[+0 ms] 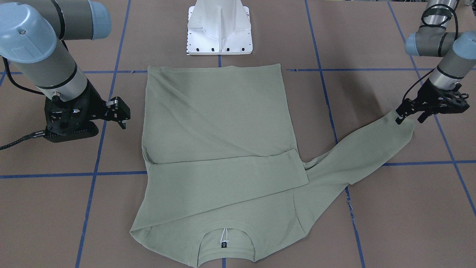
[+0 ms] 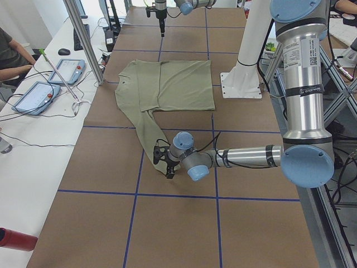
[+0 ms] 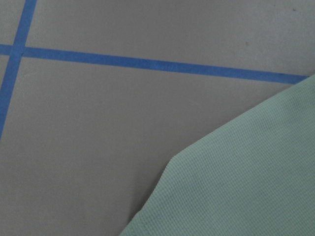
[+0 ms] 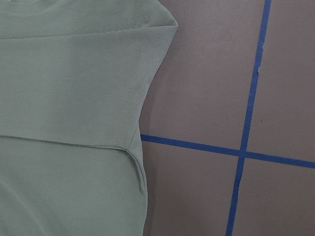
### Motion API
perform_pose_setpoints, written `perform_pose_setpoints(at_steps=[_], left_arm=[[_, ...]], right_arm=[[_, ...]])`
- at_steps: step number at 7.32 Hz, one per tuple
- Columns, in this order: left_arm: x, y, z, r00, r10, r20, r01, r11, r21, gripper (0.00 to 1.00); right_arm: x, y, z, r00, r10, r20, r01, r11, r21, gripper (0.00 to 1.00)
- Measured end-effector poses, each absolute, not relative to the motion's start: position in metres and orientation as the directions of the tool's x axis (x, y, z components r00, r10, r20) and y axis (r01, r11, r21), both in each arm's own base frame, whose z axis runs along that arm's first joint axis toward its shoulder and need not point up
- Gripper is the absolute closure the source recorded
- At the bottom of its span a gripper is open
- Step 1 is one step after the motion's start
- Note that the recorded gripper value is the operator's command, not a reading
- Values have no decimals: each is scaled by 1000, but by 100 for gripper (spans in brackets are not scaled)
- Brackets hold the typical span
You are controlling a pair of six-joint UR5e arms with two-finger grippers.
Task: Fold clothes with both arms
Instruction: 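Raise the right gripper away while the left gripper grasps the other cuff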
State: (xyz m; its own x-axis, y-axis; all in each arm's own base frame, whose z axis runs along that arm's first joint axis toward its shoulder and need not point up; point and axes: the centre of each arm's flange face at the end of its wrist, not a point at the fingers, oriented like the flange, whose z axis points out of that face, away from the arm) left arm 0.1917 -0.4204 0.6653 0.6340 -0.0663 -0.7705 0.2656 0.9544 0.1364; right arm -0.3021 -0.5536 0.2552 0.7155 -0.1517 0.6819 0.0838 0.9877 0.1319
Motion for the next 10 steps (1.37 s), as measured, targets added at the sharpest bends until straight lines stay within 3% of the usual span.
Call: perform_pose_setpoints(at_steps=[6, 10], left_arm=[[190, -418, 673, 640, -78, -764, 264, 956, 124, 26], [189, -418, 675, 642, -84, -762, 266, 957, 119, 61]], right_arm=[[-295, -548, 247, 710, -154, 687, 80, 987, 138, 0], [-293, -545, 244, 710, -154, 687, 80, 987, 139, 0]])
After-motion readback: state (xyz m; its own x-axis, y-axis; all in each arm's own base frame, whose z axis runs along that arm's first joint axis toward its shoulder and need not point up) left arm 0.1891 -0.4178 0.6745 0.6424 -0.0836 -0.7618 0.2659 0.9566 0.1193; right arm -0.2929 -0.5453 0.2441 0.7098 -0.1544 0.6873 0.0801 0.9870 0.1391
